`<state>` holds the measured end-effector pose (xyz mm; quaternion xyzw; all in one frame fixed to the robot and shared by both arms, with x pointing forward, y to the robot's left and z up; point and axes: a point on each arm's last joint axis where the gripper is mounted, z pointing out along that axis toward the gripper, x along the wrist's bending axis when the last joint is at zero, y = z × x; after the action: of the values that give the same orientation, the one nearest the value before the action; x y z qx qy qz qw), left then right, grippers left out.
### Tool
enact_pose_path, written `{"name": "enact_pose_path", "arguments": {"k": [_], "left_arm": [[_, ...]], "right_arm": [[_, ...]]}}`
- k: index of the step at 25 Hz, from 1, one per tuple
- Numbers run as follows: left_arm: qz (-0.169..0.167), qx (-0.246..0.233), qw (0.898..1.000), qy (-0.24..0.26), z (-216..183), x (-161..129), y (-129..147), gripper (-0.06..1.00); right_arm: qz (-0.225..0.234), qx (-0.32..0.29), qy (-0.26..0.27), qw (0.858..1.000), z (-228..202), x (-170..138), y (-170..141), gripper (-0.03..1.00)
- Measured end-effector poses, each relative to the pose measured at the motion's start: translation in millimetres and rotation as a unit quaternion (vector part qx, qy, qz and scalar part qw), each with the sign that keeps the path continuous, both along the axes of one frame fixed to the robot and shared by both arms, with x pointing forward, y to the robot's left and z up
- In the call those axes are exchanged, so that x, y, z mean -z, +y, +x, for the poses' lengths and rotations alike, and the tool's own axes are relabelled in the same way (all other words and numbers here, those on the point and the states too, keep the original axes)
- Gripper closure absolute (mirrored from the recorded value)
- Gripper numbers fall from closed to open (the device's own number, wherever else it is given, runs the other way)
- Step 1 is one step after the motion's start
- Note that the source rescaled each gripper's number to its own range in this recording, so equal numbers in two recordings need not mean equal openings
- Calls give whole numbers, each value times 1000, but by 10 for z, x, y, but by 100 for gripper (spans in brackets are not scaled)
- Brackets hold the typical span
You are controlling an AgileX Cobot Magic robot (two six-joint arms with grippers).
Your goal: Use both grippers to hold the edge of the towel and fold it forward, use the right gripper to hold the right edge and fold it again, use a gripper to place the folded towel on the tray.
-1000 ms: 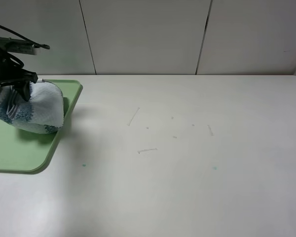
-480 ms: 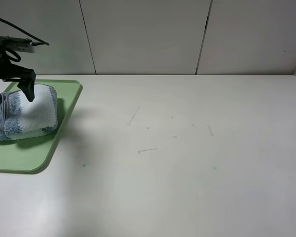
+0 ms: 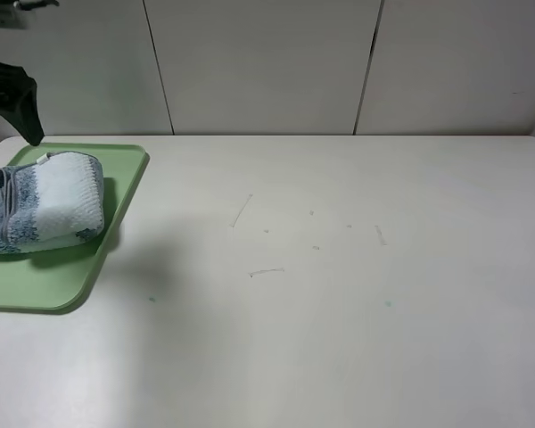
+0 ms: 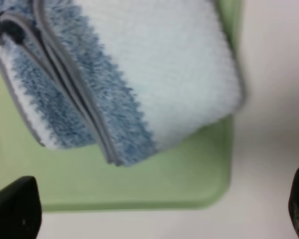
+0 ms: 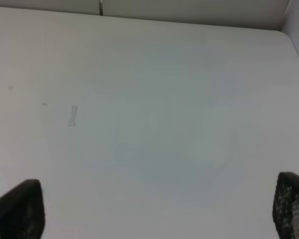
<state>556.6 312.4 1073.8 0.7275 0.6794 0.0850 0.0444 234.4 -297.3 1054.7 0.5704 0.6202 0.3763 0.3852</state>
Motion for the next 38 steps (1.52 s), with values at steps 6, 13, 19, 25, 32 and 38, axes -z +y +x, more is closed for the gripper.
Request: {"name": "enact_pose_path", "arguments": {"k": [6,13,19,25,32,38], "left_arm": [[-32,14,999,-21,-479,-154,-104,-5],[-51,30,996,-60,-1127,-255,-150,-5],[-54,33,995,-71,-1710,-248,-164,-5],[-53,37,991,-121,-2170,-238,-171,-6],[-50,44,973,-223,-2762,-188,-180,-6],[-45,46,943,-325,-3127,25,-182,-6]], "right_arm": [[0,0,0,1000,0,0,0,-3],[0,0,0,1000,0,0,0,-3],[0,0,0,1000,0,0,0,-3],[0,0,0,1000,0,0,0,-3],[0,0,0,1000,0,0,0,-3],[0,0,0,1000,0,0,0,-3]]}}
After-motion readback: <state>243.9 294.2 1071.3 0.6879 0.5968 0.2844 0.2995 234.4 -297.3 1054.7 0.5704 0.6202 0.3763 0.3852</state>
